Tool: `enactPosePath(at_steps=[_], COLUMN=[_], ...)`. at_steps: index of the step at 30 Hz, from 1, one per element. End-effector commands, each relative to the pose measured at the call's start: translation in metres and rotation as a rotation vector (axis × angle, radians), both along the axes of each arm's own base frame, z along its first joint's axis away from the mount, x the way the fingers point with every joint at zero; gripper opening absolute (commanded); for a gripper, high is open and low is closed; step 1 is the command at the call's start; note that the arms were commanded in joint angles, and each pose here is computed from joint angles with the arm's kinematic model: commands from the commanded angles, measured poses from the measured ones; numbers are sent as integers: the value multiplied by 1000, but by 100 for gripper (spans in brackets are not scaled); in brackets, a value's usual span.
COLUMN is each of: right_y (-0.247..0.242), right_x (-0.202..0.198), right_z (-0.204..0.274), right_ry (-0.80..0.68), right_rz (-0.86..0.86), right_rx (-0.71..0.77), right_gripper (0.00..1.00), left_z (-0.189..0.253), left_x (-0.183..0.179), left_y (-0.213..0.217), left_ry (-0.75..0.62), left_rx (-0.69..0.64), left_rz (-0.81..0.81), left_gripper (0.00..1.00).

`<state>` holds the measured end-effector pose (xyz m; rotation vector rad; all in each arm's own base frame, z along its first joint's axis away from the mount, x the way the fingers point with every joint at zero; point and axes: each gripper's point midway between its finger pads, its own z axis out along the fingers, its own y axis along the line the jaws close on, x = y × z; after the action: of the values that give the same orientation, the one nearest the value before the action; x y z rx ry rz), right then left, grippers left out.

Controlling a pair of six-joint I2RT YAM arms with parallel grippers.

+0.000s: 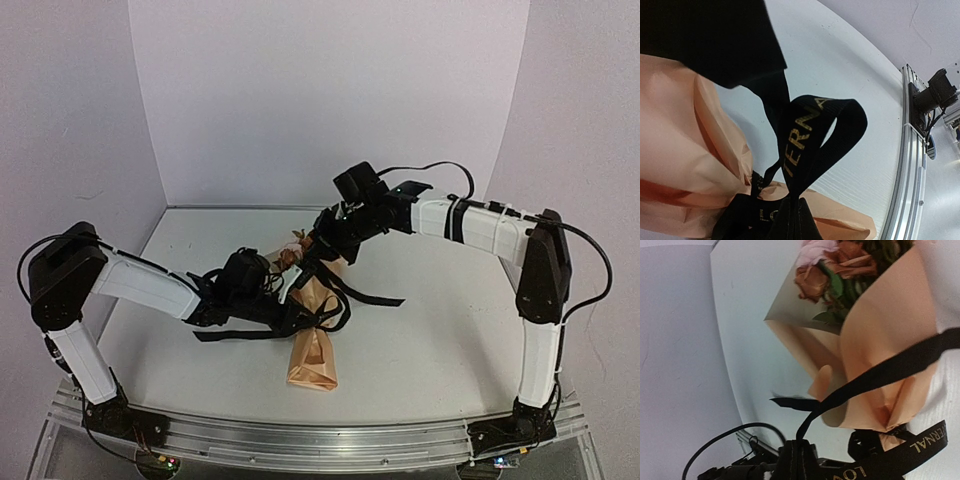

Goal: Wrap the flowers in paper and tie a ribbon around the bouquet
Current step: Cross the half-tied ribbon over the folded bouquet.

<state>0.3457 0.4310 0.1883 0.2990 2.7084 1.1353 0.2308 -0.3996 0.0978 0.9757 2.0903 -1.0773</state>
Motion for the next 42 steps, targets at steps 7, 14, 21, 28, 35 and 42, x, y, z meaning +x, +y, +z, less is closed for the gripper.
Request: enactPosePath(at_steps=[7,14,21,28,35,42], right_y=[80,71,40,14,-28,-54], right_x=[-16,-22,-24,-30,-35,-64], right_z=[45,-12,-5,16,18,1], right_ry=[-38,35,-57,-144,-205,-239], right_rz=[280,310,306,314,271,351], right_rx=[291,180,62,-3,-94,-184], right_gripper=[0,9,45,67,73,62], left_z=[45,45,36,31,30,32], left_x=[-3,1,9,10,10,10], left_y=[13,12,7,2,1,-1], left_ry=[-217,-265,-232,-209,-200,-207], left_rx=[-178,-174,-179,-175,-165,-157], left_rz=[36,49,91,83,76,63], left_gripper=[0,0,0,0,0,0])
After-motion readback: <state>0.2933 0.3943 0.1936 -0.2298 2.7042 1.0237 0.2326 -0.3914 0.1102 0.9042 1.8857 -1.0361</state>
